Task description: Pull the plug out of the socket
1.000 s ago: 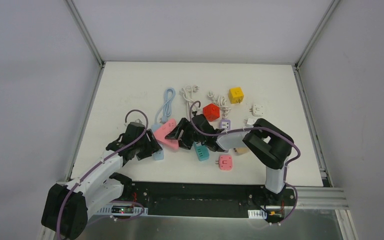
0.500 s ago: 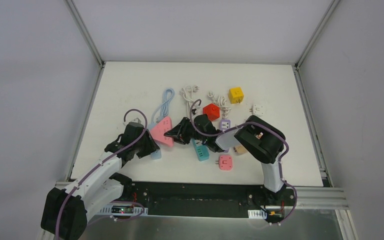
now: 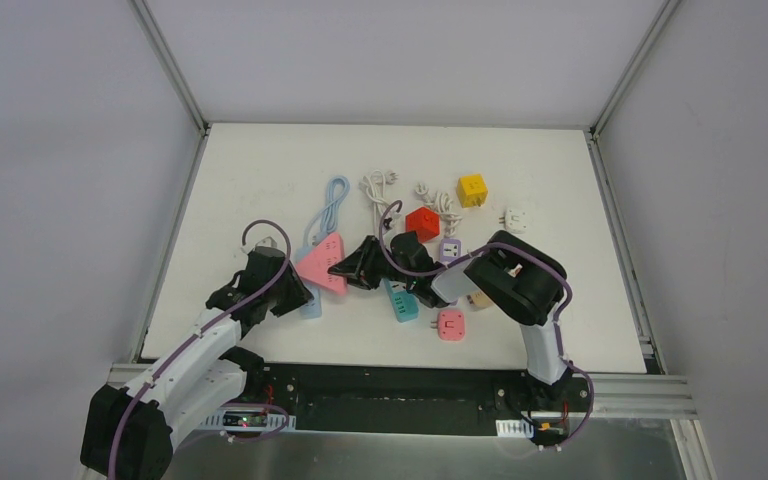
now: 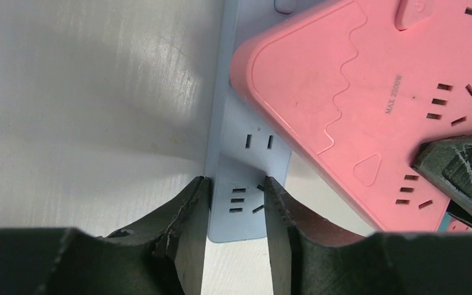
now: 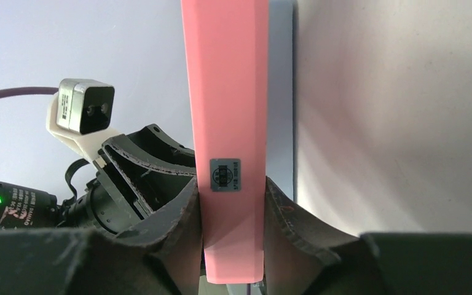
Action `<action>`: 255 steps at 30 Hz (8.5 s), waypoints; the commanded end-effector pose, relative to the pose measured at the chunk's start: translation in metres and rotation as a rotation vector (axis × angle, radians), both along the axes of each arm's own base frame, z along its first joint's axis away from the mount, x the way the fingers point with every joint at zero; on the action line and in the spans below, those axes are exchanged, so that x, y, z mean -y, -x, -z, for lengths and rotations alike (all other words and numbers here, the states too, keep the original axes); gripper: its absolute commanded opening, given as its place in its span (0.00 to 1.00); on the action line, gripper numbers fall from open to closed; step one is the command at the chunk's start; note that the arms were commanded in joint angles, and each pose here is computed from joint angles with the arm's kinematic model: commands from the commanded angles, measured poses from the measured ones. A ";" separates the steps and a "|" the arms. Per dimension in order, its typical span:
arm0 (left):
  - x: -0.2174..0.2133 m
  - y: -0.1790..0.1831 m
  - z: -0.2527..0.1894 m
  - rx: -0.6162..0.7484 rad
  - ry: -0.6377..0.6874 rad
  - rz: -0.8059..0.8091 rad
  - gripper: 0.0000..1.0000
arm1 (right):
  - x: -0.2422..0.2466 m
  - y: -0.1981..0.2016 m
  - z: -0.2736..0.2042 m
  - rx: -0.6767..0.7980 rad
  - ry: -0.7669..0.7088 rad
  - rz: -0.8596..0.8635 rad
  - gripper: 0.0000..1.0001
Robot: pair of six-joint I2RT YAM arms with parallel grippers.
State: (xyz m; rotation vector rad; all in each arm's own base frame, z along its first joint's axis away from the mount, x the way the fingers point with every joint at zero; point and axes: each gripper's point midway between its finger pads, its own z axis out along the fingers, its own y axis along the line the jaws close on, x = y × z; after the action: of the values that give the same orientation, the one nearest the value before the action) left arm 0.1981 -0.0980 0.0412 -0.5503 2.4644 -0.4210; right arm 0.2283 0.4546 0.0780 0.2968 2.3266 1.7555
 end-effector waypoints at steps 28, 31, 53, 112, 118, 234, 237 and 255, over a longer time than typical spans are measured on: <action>-0.020 0.023 0.026 -0.144 -0.119 -0.022 0.17 | -0.023 0.034 -0.076 0.209 -0.089 -0.158 0.00; -0.020 0.024 0.027 -0.149 -0.120 -0.022 0.16 | -0.023 0.025 -0.072 0.101 -0.085 -0.118 0.00; -0.021 0.025 0.027 -0.152 -0.129 -0.021 0.15 | -0.012 0.025 -0.089 0.183 -0.113 -0.125 0.00; -0.016 0.025 0.029 -0.168 -0.111 -0.007 0.15 | -0.003 0.007 -0.067 -0.103 -0.115 0.026 0.00; -0.017 0.026 0.029 -0.168 -0.113 -0.008 0.15 | -0.002 0.005 -0.075 -0.227 -0.178 0.043 0.00; 0.004 0.015 0.019 -0.102 -0.131 0.104 0.27 | 0.017 0.000 -0.053 0.232 -0.047 -0.088 0.00; 0.002 0.017 0.020 -0.103 -0.139 0.102 0.25 | 0.017 -0.007 -0.061 0.202 -0.080 -0.065 0.00; 0.001 0.017 0.021 -0.111 -0.144 0.097 0.22 | 0.023 -0.019 -0.084 0.079 -0.186 -0.047 0.00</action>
State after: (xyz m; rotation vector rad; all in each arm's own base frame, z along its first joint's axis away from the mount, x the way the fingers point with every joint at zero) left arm 0.1954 -0.1209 0.0343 -0.3654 2.5477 -0.4123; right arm 0.2373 0.4316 0.0968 0.4543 2.4534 1.8121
